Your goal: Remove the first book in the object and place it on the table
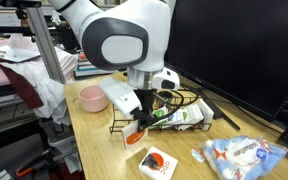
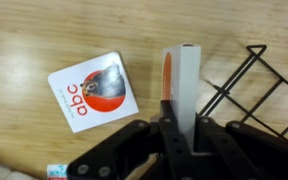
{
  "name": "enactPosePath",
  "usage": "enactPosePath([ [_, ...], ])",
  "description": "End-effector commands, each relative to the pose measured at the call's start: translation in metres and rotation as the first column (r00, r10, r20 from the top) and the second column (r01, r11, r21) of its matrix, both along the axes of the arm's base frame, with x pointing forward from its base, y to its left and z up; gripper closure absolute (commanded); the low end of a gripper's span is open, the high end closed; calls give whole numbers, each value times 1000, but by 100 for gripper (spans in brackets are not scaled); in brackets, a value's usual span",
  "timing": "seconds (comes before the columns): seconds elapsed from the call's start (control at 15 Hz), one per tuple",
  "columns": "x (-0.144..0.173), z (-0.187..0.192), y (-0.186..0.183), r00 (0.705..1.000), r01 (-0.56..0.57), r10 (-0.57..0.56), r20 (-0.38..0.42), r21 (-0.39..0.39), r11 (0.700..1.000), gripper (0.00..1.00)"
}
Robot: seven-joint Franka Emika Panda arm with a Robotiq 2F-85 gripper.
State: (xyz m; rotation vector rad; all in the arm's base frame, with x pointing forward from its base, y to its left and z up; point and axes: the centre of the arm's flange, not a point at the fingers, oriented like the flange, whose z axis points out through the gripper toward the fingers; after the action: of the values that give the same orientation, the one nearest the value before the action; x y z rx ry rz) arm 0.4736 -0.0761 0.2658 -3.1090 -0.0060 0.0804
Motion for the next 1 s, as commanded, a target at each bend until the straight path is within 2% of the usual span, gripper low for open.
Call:
enactPosePath([
  [0.0,-7,-21,10,998,38,-36,-44,39,999,96],
  [0.27,-12,-42,26,994,41,-36,-105,41,998,96],
  [0.6,-11,-45,29,991,50,-45,-124,42,998,96],
  [0.67,-11,-45,29,991,55,-49,-125,45,997,61],
  [0.8,-11,-45,28,991,62,-55,-122,53,997,56],
  [0.93,-12,-45,28,991,73,-66,-120,56,996,40],
])
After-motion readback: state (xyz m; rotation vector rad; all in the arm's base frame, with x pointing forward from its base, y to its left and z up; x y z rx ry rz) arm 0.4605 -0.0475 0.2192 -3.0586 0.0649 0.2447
